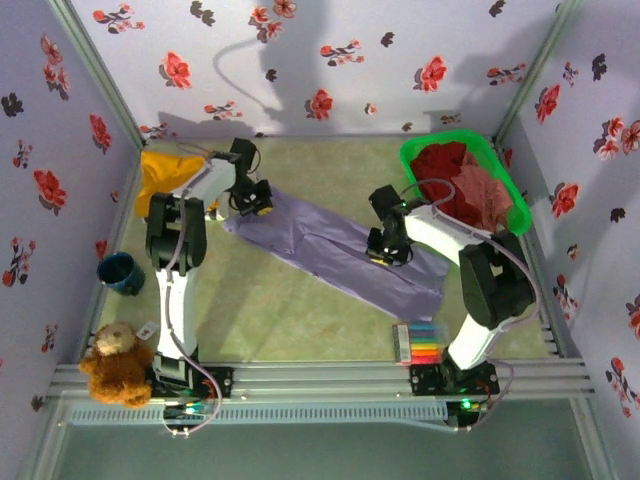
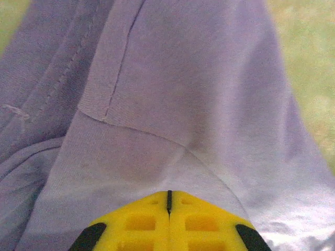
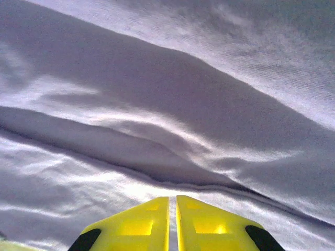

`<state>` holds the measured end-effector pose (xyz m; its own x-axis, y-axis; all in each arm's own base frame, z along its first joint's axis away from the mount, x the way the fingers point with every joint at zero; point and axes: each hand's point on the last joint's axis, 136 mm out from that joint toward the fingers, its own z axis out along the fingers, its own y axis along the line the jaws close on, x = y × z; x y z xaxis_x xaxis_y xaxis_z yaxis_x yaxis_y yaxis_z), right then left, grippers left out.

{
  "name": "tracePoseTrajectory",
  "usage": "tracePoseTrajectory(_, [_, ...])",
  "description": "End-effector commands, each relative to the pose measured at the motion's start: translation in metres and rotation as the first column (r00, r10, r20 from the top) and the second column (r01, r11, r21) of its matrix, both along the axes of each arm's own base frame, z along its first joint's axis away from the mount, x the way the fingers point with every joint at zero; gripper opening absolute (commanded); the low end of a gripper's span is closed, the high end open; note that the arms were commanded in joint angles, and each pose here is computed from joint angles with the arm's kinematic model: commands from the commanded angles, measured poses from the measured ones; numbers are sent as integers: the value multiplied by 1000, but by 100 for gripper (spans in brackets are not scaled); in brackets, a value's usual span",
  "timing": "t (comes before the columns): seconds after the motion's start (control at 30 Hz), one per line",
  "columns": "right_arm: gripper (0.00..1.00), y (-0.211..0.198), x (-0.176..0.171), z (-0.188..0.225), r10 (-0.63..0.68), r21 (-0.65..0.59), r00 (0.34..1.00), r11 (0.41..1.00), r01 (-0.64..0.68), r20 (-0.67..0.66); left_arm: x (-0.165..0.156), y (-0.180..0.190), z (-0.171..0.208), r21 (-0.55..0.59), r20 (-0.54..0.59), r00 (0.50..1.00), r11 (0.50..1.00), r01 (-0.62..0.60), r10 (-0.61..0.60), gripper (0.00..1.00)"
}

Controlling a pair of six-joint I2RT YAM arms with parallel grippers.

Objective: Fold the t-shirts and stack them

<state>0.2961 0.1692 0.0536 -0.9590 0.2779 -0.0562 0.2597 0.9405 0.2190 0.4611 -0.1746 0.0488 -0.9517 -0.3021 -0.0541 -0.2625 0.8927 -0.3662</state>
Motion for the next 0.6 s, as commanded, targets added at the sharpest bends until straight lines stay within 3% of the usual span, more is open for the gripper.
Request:
tracePoseTrajectory(0.0, [13,-6,-2,18,10,-11,1000,1000,-10,17,-16,7,42,32,27,1000,999,7,-8,0])
tracePoseTrajectory(0.1, [11,-2,-2,17,10,9,1000,1000,-10,13,-41,2,43,16,11,1000,1000,-12,11,0])
tracePoseTrajectory(0.3, [9,0,-3,17,19,23,1000,1000,-20,10,-70,-16,3,-55,-42,995,994,-90,88,0])
tracePoseTrajectory(0.57, [9,-2,-9,18,30,19,1000,999,-30,-2,-63,-11,-39,33,-90,993,997,-76,78,0])
